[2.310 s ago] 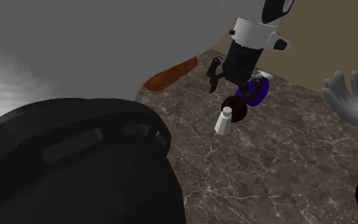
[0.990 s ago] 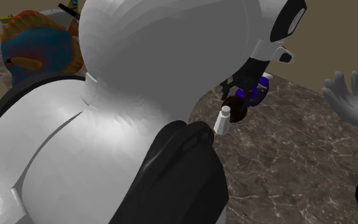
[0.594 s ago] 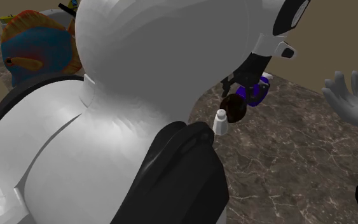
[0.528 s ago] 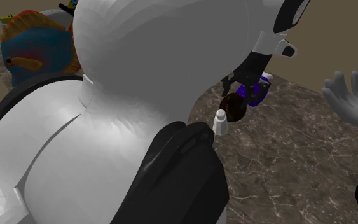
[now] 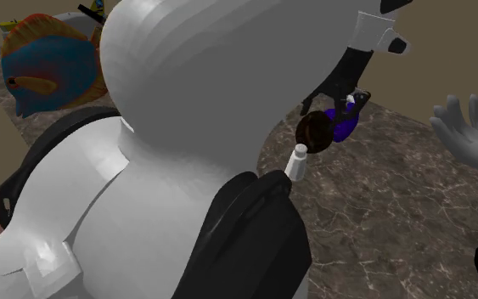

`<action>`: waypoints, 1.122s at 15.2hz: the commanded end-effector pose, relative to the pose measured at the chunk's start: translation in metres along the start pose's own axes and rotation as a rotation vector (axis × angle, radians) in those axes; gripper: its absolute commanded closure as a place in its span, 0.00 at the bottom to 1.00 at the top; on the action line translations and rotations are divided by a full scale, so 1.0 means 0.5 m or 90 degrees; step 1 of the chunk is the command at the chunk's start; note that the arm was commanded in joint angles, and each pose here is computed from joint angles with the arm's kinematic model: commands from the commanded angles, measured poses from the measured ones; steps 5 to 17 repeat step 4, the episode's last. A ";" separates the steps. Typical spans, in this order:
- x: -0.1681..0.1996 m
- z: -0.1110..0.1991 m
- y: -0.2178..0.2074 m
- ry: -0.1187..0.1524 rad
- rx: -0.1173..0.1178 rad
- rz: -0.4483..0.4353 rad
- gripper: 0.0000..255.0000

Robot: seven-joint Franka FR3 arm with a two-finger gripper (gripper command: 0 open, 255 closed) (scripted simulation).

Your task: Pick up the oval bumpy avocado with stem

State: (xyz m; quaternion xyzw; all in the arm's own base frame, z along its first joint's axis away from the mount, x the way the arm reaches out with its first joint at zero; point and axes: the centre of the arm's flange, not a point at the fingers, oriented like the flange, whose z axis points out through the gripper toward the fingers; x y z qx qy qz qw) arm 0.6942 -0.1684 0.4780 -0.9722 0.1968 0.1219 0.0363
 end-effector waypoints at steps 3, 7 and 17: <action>-0.009 -0.035 -0.002 0.000 0.000 0.000 1.00; -0.009 -0.035 -0.002 0.000 0.000 0.000 1.00; -0.009 -0.035 -0.002 0.000 0.000 0.000 1.00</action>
